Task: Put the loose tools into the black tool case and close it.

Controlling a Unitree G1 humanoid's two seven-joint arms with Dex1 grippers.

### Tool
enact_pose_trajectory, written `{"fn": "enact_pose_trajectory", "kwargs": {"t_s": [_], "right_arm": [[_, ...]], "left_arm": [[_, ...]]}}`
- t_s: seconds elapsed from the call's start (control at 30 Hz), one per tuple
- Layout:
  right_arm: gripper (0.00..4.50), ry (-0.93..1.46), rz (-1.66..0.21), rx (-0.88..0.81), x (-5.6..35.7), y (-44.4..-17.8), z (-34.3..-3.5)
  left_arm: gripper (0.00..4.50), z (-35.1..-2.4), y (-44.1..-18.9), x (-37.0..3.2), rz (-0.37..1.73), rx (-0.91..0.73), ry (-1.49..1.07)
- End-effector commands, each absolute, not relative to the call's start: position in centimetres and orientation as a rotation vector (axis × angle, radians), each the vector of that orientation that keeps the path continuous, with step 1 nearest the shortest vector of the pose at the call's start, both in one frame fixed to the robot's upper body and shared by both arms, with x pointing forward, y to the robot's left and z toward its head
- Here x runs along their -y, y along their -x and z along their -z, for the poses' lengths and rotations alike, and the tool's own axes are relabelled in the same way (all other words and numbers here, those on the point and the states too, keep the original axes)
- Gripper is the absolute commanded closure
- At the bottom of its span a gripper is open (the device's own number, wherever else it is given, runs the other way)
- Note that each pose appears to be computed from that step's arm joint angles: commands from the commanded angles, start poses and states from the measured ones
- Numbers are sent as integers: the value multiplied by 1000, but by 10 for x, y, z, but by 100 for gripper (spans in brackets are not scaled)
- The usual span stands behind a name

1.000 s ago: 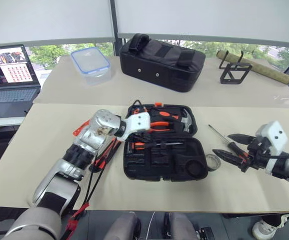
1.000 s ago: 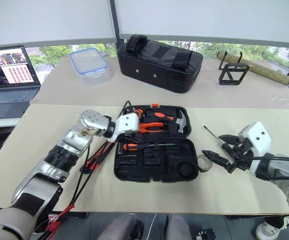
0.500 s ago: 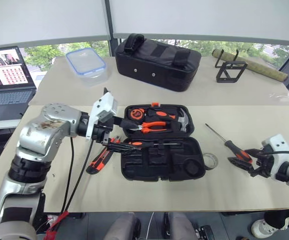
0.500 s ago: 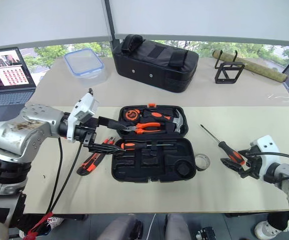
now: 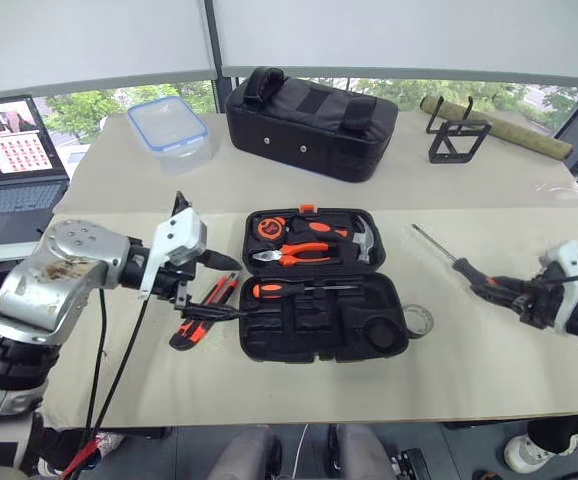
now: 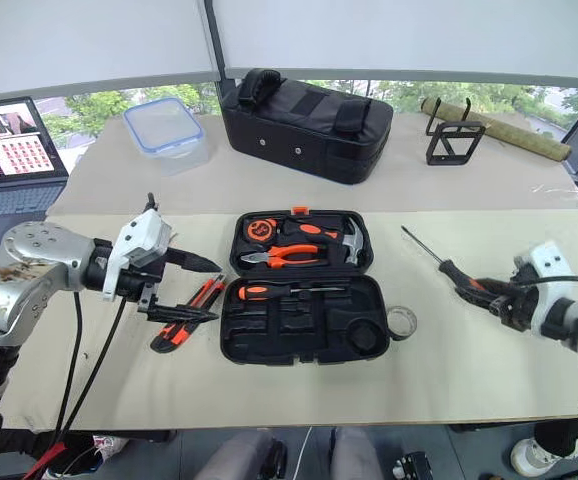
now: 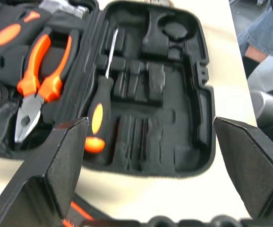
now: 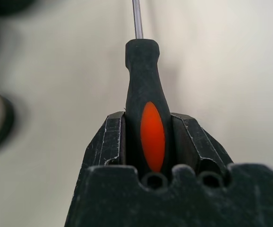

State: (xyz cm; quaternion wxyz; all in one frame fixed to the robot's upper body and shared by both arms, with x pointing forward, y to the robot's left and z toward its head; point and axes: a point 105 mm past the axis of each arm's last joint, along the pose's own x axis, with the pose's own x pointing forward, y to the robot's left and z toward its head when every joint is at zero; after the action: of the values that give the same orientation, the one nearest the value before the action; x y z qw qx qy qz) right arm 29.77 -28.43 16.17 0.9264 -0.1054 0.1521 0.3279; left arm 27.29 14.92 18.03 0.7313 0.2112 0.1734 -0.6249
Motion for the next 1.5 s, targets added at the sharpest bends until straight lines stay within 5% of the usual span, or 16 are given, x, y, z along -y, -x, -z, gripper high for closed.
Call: {"fn": "enact_pose_trajectory", "kwargs": {"t_s": [0.03,0.33,0.87,0.93,1.07,1.17,1.5], "right_arm": [[347,293,-949,-203,227,-283,-200],[347,676,-1228,-211,155,-291,-169],[347,928,-1324,-164,139,-309,-141],[245,926,-1327,-156,138,-309,-142],[116,876,-1300,-125,135,-312,-152],[91,733,-1281,-89,125,-316,-170],[407,644,-1315,-107,106,-316,-164]], "left_arm": [[0,-188,-271,-153,1373,-351,-522],[0,-189,-274,-146,1390,-330,-539],[0,-190,-275,-146,1376,-320,-549],[0,-190,-276,-147,1372,-318,-551],[0,-191,-278,-147,1368,-312,-555],[0,-191,-280,-146,1369,-306,-557],[0,-189,-283,-146,1369,-304,-565]]}}
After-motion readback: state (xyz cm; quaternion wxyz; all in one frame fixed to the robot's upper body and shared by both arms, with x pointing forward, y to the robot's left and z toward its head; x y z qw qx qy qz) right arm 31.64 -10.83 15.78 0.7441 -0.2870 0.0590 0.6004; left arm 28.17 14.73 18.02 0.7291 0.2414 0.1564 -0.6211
